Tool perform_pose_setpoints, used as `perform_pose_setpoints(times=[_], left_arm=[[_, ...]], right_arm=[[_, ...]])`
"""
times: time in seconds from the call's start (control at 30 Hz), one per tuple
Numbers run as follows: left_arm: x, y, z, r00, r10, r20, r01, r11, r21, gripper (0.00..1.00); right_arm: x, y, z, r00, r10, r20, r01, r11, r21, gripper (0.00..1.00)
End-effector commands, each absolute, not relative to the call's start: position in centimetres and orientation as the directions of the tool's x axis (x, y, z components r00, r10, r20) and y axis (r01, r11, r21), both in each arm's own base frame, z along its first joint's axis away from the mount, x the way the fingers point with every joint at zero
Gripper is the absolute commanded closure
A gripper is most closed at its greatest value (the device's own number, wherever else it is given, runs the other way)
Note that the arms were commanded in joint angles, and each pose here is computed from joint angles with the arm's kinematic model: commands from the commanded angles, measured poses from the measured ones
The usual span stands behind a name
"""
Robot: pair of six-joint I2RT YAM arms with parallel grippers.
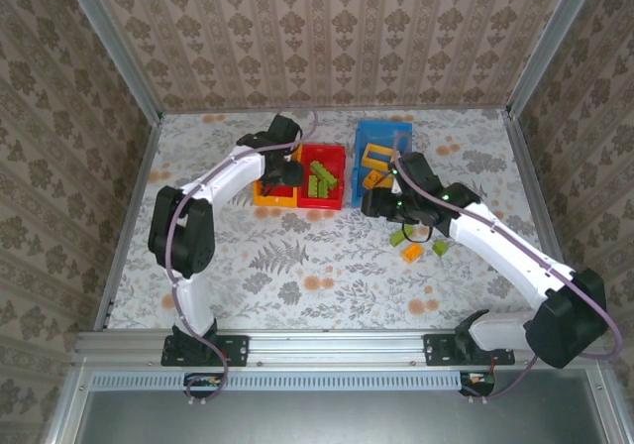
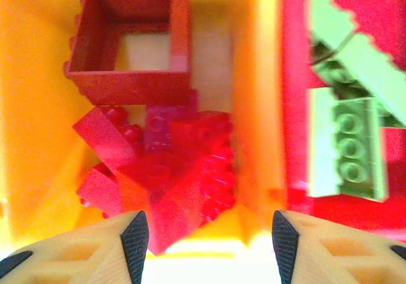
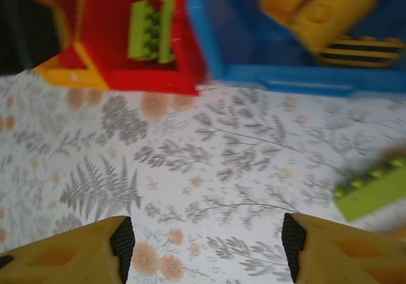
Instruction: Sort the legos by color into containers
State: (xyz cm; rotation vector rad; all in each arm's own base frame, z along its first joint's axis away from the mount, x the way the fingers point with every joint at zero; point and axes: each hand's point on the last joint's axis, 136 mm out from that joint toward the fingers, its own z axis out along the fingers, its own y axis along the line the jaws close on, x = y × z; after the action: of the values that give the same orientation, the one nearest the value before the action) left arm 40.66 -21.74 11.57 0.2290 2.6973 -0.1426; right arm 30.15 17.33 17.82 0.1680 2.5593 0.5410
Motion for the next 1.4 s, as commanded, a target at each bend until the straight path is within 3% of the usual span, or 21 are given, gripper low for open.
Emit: perform_pose_setpoints(times=[0.0, 0.17, 0.33, 0.67, 1.37], left_arm=[[39.9, -23.0, 15.9, -0.869, 0.081, -0.488, 0.167, 0.977, -0.136, 0.42], [38.0, -24.2, 18.8, -0.837, 0.06, -0.544, 0.191, 0.964, -0.187, 0.4], [34.6, -27.2, 21.5, -0.774, 0.123, -0.621, 0.352, 0.899, -0.261, 0.39], [27.1, -30.0, 21.0, -0.734, 0.226, -0.64, 0.526, 0.786, -0.326, 0.39], [23.9, -33.7, 22.1, -0.701, 0.275, -0.658, 0.641, 0.648, -0.411, 0.39]], right_arm=[[28.9, 13.7, 15.8, -0.852, 0.336, -0.401, 0.203, 0.919, 0.339, 0.36], [28.1, 10.6, 13.7, -0.834, 0.428, -0.348, 0.376, 0.903, 0.207, 0.39], [27.9, 10.1, 11.3, -0.821, 0.492, -0.29, 0.465, 0.871, 0.161, 0.39], [25.1, 8.1, 7.4, -0.807, 0.564, -0.174, 0.56, 0.825, 0.078, 0.43], [24.9, 7.7, 2.4, -0.754, 0.652, -0.08, 0.642, 0.757, 0.117, 0.4]])
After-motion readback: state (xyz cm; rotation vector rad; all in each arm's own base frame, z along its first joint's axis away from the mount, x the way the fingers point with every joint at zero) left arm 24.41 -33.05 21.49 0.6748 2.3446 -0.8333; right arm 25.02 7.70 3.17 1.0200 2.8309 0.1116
